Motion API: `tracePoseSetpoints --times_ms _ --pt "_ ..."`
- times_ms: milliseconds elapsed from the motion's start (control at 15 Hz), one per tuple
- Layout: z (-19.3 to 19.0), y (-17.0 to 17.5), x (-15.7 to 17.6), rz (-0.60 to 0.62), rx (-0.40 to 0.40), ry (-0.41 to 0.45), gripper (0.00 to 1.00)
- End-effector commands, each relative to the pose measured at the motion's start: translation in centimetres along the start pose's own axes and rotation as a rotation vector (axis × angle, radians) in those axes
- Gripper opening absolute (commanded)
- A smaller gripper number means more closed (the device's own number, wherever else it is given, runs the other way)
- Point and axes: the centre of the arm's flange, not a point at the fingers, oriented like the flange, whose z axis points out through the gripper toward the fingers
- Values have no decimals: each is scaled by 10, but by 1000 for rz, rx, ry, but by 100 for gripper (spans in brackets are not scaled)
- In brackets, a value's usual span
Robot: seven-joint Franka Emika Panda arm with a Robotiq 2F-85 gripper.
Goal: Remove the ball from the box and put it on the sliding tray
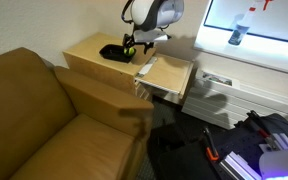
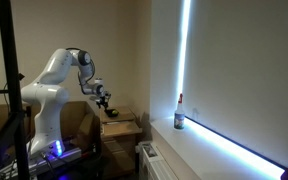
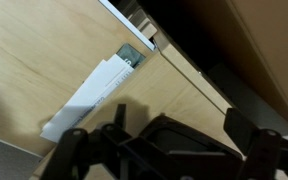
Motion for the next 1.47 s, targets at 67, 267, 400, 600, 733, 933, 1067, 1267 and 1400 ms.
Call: tracePoseSetpoints --times_ms 67,267,400,600,733,933,1067,1267,1400 --pt "15 4 -3 -9 -33 -9 100" --pt "48 9 17 -12 -84 89 100" --pt "49 1 42 -67 -119 162 100" --pt "39 -21 82 -170 -130 215 100" --pt "36 -32 100 -158 -131 218 100" --pt "23 -29 85 -133 -121 208 100" --pt "23 -30 90 -132 -123 208 100" --pt "55 -17 86 -138 -164 235 100" --pt "71 -13 91 -122 -154 268 100"
